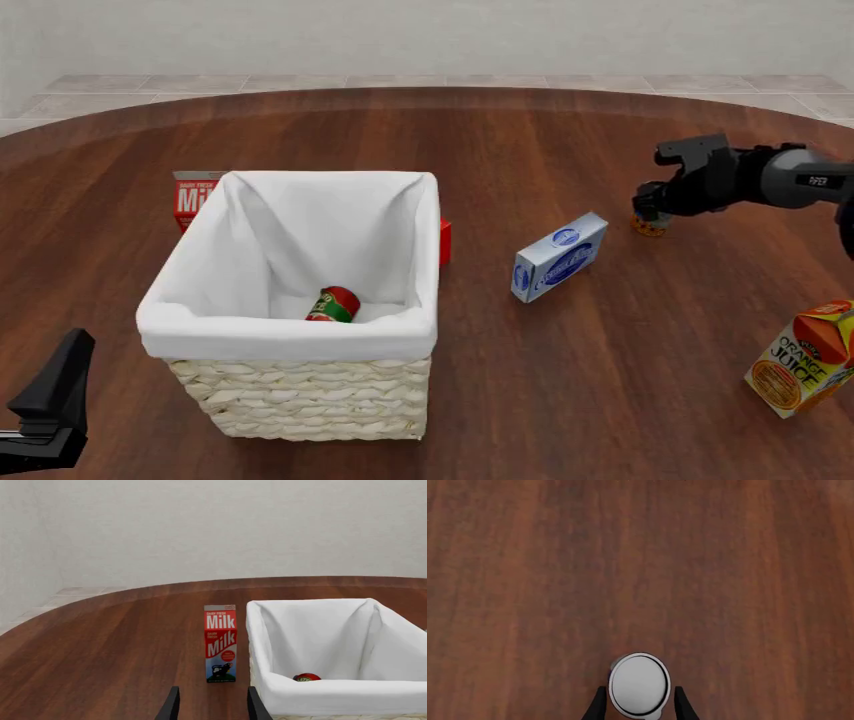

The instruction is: Pick up the alphabet soup and the tomato sauce, and put them in the basket.

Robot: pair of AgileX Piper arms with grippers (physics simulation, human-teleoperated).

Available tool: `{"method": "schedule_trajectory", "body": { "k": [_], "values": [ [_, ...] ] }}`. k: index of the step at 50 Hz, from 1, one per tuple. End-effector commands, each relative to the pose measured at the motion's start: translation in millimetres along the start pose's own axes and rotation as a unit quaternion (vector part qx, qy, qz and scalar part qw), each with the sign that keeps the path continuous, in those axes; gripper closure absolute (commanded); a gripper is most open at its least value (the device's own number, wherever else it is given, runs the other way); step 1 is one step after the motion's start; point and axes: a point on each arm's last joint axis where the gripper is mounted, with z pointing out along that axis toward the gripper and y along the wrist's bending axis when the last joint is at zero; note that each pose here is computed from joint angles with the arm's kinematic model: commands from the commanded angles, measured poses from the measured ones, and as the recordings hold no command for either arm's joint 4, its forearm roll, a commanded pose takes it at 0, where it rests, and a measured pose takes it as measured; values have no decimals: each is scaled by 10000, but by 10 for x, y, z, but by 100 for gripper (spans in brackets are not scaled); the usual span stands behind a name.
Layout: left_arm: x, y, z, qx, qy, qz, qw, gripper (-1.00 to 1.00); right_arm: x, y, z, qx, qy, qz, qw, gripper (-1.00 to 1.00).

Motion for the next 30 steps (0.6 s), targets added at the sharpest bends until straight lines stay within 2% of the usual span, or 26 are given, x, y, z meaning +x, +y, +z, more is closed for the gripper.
{"method": "schedule_trajectory", "body": {
  "k": [1,7,8,30],
  "values": [
    [0,0,0,-1,-1,0,10000,-100,-26,8,21,-9,-5,-20,10000,-100],
    [0,0,0,1,0,-1,10000,-100,-74,55,-25,-37,-66,13,10000,-100],
    [-1,0,0,1,-3,-1,10000,-100,-89,44,-35,-25,-93,15,10000,100],
    [0,0,0,-2,0,-1,10000,-100,-157,58,-94,-24,-192,-14,9998,100]
  ]
}}
